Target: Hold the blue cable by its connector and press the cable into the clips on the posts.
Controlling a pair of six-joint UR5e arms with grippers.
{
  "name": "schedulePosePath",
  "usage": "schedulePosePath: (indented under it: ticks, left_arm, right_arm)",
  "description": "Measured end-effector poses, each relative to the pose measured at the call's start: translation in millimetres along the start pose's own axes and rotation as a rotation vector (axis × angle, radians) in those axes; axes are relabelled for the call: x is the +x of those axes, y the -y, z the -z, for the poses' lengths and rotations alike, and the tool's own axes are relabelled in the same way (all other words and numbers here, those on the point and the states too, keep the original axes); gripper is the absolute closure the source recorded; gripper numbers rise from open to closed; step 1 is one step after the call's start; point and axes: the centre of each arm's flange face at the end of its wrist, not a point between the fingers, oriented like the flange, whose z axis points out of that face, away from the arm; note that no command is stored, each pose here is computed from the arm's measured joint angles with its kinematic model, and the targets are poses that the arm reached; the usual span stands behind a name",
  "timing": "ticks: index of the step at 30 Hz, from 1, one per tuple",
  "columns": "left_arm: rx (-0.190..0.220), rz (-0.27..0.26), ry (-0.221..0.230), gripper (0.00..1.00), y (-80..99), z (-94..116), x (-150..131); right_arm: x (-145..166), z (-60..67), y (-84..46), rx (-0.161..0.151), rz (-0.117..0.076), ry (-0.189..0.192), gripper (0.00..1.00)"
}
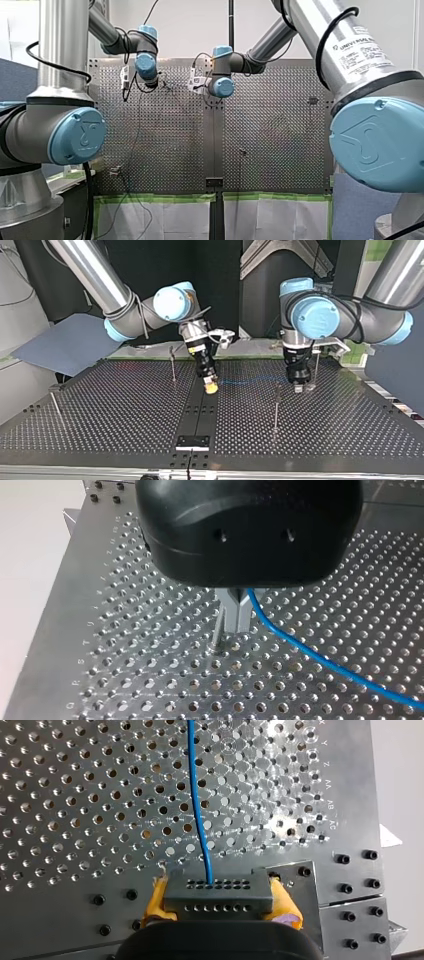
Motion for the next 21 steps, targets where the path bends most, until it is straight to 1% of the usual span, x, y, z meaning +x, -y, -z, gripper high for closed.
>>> schedulePosePath:
  ticks: [10, 14, 18, 21]
  left_arm:
    - [-0.012, 0.019, -0.005, 0.98, -3.4, -9, 4]
    - [-0.001, 0.022, -0.003, 0.98, -3.7, -15, 5]
    - [0.013, 0.033, 0.013, 0.98, -3.6, -20, -2]
    - [0.016, 0.044, 0.019, 0.98, -3.6, -27, -6]
  right_arm:
    - [-5, -3.5, -6.6, -0.009, 0.001, 0.005, 1.00]
    - [-9, -6.2, -8.8, -0.011, 0.001, 0.008, 1.00]
    - [-8, -9.6, -11.0, -0.014, 0.001, 0.003, 1.00]
    - [-7, -12.0, -12.8, -0.015, 0.001, -0.001, 1.00]
